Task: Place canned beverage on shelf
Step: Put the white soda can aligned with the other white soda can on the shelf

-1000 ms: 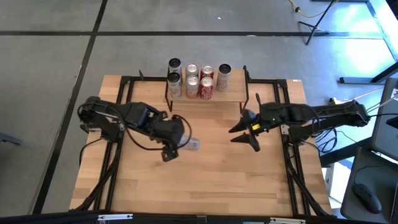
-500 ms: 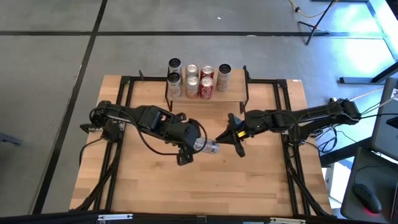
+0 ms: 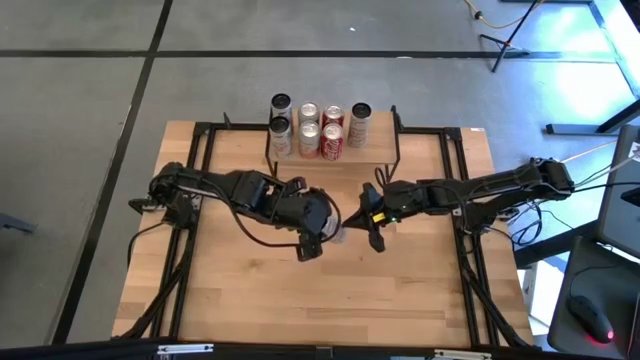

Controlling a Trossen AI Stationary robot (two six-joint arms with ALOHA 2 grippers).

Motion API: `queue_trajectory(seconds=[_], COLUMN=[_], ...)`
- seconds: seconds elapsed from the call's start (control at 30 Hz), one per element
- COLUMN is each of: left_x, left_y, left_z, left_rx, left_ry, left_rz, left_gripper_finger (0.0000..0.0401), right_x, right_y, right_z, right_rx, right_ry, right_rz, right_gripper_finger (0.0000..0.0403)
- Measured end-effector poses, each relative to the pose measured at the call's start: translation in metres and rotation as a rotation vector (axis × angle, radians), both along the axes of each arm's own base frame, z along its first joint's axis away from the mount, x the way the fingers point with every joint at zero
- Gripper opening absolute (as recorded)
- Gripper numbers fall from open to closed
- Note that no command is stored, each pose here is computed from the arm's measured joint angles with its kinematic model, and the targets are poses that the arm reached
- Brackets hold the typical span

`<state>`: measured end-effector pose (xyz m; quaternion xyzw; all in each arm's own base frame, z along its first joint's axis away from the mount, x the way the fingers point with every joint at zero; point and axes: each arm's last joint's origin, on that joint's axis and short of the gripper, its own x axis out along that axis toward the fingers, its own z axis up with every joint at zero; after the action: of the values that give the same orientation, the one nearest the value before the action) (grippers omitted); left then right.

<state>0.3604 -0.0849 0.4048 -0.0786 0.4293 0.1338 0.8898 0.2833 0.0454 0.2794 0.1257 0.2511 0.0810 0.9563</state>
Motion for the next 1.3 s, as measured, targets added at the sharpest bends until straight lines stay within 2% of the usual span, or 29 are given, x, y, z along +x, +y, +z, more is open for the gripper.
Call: queue_trajectory(seconds=[0.2,0.33,0.57,0.73,0.9,1.0,1.3], left_x=[0.01,0.016,0.019,0.03,0.034,0.035,0.039], left_y=[0.008,0.011,0.013,0.009,0.017,0.022,0.026], left_z=[-0.005,-0.009,-0.019,-0.051,-0.082,-0.098,-0.141], left_rx=[0.023,0.023,0.044,0.05,0.06,0.057,0.052], left_ry=[-0.002,-0.001,0.023,0.092,0.184,0.221,0.224], left_rz=[-0.004,-0.002,-0.009,-0.169,-0.383,-0.46,-0.507], left_gripper_finger=[0.0226,0.0226,0.0226,0.0226,0.0227,0.0236,0.0239], right_x=[0.001,-0.003,-0.046,-0.073,-0.08,-0.08,-0.079], right_y=[-0.001,-0.002,-0.004,-0.004,-0.004,-0.004,-0.004], right_z=[0.0,-0.002,0.008,0.002,-0.014,-0.023,-0.03], right_rx=[-0.034,-0.066,-0.102,-0.139,-0.103,-0.079,-0.045], right_ry=[-0.015,0.033,0.266,0.335,0.352,0.378,0.37], right_rz=[-0.011,-0.018,0.016,0.009,-0.02,-0.041,-0.069], right_gripper_finger=[0.0002,0.0001,0.0001,0.0001,0.0001,0.0001,0.0001])
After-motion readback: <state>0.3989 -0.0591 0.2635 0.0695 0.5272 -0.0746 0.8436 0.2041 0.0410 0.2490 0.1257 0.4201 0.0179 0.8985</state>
